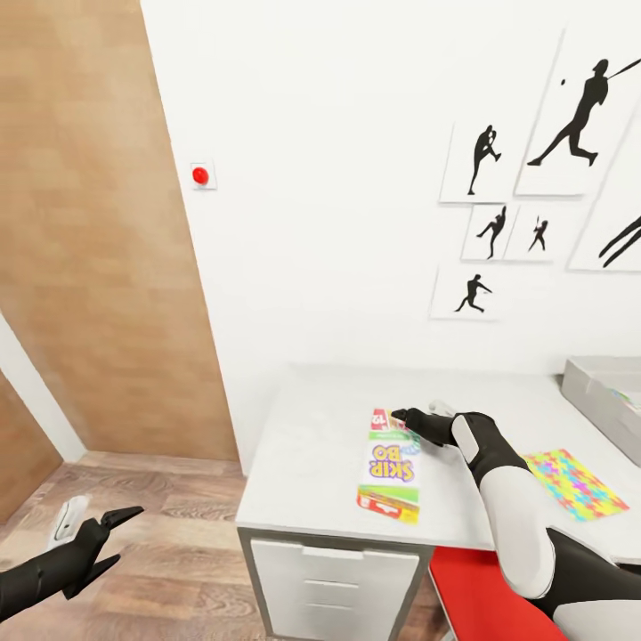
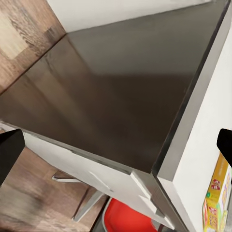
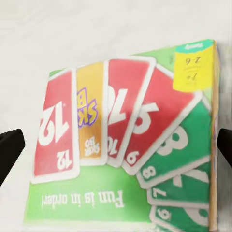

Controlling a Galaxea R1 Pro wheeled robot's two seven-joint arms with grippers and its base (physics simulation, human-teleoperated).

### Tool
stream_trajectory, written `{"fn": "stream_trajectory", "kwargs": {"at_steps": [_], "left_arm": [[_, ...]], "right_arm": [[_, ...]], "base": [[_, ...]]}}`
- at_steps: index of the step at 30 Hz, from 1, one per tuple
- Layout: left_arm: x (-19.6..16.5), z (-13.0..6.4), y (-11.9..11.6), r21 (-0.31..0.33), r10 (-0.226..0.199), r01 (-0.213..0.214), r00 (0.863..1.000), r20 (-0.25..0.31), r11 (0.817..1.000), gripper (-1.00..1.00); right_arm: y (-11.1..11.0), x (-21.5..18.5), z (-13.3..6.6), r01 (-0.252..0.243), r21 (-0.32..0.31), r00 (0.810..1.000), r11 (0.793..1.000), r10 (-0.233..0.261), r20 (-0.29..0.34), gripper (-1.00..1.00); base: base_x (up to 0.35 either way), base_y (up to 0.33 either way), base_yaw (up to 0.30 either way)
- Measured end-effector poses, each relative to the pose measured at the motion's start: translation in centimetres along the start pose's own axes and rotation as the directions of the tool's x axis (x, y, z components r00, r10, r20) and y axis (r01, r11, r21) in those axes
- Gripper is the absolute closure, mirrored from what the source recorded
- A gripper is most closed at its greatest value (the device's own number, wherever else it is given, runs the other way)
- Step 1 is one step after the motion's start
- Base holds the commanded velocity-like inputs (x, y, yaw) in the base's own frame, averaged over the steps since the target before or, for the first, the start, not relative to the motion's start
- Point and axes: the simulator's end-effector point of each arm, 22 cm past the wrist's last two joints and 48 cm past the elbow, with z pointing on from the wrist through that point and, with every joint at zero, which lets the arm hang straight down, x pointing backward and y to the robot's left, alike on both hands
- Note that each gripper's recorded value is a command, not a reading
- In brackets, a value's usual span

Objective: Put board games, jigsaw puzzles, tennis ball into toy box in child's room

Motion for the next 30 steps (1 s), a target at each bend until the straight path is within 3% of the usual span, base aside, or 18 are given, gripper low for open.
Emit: {"fn": "stream_trajectory", "kwargs": {"at_steps": [17,30], "left_arm": [[-0.02,0.00,0.02,0.000,-0.001,0.001,1.000,0.001,1.000,-1.00],[-0.45,-0.24,-0.41,0.010,-0.002,0.002,1.000,0.024,1.000,-1.00]], "right_arm": [[0.01,-0.23,-0.12,0.001,0.000,1.000,1.000,-0.001,0.005,-1.00],[0.53,-0.73,-0.65,0.005,-0.007,1.000,1.000,-0.004,0.016,-1.00]], "base": [[0.000,0.000,0.065],[0.000,0.000,0.219]]}}
